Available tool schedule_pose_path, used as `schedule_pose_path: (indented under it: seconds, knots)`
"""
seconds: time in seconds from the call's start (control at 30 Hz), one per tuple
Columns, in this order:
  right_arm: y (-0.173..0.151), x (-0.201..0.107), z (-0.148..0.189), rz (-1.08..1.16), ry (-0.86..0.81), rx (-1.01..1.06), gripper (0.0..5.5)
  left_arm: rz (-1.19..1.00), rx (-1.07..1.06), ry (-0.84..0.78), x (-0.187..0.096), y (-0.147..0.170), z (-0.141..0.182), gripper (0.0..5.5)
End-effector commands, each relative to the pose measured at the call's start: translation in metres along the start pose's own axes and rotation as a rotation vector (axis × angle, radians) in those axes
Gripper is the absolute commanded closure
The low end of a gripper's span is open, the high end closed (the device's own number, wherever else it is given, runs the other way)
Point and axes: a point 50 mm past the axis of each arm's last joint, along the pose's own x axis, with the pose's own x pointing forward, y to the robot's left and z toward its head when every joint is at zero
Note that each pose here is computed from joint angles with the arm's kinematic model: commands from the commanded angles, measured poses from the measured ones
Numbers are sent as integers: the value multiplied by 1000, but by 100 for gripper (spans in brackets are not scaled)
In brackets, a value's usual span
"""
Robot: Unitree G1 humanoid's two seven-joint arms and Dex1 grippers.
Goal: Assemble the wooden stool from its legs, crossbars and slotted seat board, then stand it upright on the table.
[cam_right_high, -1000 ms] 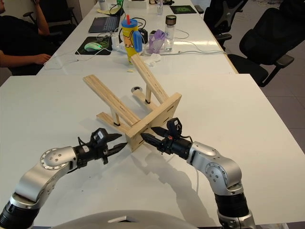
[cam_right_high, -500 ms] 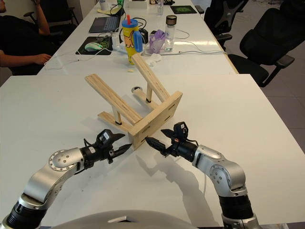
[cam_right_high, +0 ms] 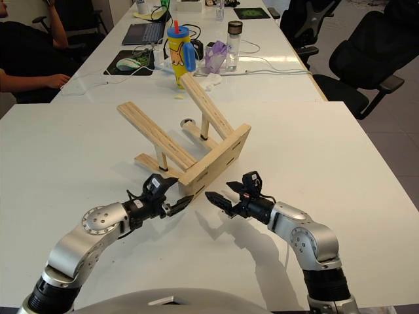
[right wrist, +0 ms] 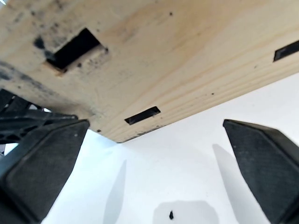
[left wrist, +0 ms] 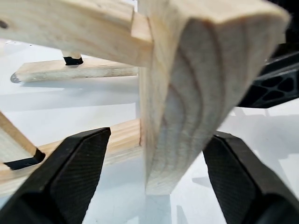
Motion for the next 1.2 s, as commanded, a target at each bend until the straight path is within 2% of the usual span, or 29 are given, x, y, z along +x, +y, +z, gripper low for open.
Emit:
schedule_pose_path:
  seconds: [0.03,0.27,0.33,0.43,0.57,0.67,0.73,0.83,1.03,1.2]
  knots:
    - [-6,-3,3,-38,3,-26,10,50,-15,-2,3,3,2,228]
    - [-13,-7,4,-89,-29,0,10,44,-56,-26,9,7,8,329]
    - [-18,-9,7,-120,-63,14,10,31,-113,-50,11,8,11,365]
    - [-29,-12,9,-187,-120,56,10,-5,-239,-116,14,13,22,388]
    - [-41,-14,12,-250,-164,92,10,-50,-470,-267,16,24,47,388]
    - [-48,-15,14,-280,-196,123,10,-75,-686,-475,16,40,80,389]
    - [-50,-15,15,-289,-213,139,10,-56,-847,-659,10,63,107,389]
    - [-50,-11,13,-291,-211,152,10,48,-1064,-839,-4,107,131,392]
    - [-45,-3,12,-270,-215,157,10,261,-1329,-951,-22,173,117,414]
    - [-44,1,14,-260,-214,154,10,337,-1351,-894,-18,187,87,418]
